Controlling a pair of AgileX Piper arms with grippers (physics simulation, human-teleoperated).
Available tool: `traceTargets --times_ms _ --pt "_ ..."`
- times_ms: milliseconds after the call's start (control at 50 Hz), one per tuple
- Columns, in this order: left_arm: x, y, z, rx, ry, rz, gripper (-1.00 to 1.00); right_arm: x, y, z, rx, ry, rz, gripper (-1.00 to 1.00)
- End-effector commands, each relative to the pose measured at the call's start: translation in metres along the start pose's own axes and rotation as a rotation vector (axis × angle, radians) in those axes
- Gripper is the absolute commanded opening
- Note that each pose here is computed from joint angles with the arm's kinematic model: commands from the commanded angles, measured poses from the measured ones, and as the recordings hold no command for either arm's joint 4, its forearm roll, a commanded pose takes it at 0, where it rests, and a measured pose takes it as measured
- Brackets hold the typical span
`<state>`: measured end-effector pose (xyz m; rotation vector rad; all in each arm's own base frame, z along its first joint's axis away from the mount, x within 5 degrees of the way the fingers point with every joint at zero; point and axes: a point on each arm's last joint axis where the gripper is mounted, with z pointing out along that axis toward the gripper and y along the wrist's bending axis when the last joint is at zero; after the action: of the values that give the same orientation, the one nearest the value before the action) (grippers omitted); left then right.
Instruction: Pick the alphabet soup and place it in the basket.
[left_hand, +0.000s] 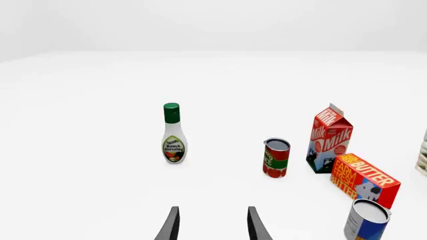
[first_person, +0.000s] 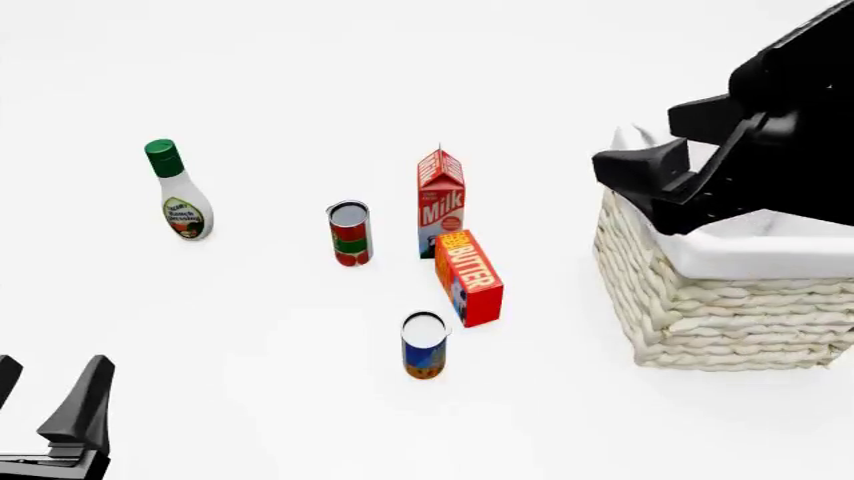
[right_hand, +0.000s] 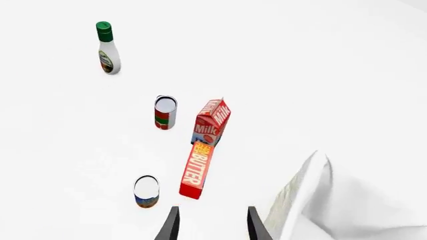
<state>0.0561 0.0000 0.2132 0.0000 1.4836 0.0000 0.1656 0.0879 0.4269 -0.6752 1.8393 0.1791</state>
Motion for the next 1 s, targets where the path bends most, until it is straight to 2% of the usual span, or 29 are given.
traceTargets --times_ms 20,220,420,600,1000 --pt "0.0 0.0 0.0 0.0 0.0 0.0 1.0 -0.019 0.01 0.016 -0.069 0.028 -0.023 1.0" --pt "0.0 0.0 0.0 0.0 0.0 0.0 1.0 -0.02 0.023 0.038 -0.118 0.045 -0.044 1.0" --pt "0.0 0.0 0.0 0.0 0.0 0.0 1.0 0.003 0.033 0.073 -0.141 0.113 -0.077 1.0" --pt "0.0 0.0 0.0 0.0 0.0 0.0 1.0 0.01 0.039 0.079 -0.154 0.103 -0.105 1.0" --pt "0.0 0.0 0.0 0.0 0.0 0.0 1.0 -0.004 0.055 0.095 -0.203 0.097 -0.076 1.0"
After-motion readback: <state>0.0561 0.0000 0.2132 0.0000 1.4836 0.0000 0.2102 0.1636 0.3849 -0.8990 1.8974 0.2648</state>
